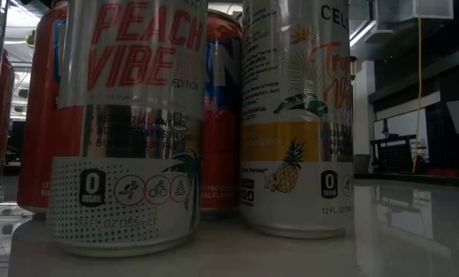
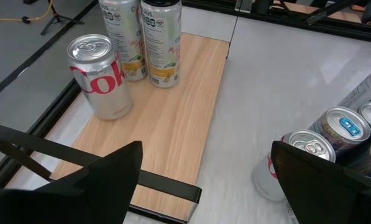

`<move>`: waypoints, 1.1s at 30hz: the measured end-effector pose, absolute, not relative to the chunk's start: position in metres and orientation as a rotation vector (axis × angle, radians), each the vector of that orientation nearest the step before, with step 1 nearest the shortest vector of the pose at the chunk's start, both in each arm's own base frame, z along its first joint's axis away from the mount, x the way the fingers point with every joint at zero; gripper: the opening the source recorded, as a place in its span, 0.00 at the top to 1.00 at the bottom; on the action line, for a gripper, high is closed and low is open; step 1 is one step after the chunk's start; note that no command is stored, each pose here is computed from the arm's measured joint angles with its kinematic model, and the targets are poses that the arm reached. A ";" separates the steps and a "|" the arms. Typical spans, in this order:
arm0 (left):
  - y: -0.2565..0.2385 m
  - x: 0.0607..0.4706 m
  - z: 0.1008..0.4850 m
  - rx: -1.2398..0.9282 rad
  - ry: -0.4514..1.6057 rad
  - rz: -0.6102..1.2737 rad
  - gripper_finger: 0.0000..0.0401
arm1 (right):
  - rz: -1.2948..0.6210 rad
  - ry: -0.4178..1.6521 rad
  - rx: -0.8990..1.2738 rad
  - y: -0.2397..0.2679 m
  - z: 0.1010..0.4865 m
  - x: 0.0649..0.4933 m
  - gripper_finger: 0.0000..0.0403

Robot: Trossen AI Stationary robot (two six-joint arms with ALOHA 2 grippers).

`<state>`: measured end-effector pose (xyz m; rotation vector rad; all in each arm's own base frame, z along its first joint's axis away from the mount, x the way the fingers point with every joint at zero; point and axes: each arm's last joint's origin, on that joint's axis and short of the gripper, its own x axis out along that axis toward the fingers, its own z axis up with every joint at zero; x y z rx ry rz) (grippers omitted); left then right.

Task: Place canned beverage on shelf
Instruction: Put the white yellow soda can onto the shelf aligned with the other white yellow soda cans

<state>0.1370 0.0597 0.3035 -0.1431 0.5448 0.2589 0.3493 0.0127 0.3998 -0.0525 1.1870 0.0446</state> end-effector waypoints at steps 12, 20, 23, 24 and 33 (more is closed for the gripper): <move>0.060 0.137 0.303 -0.143 0.545 0.259 0.13 | 0.266 1.041 -0.180 0.101 0.404 0.349 0.16; 0.060 0.137 0.303 -0.144 0.545 0.259 0.13 | 0.371 0.941 -0.222 0.142 0.406 0.345 0.16; 0.060 0.137 0.303 -0.145 0.545 0.259 0.13 | 0.401 0.911 -0.231 0.154 0.406 0.343 0.16; 0.060 0.137 0.304 -0.144 0.545 0.259 0.13 | 0.409 0.898 -0.232 0.158 0.406 0.344 0.16; 0.060 0.137 0.304 -0.144 0.544 0.259 0.13 | 0.442 0.892 -0.248 0.181 0.385 0.360 0.16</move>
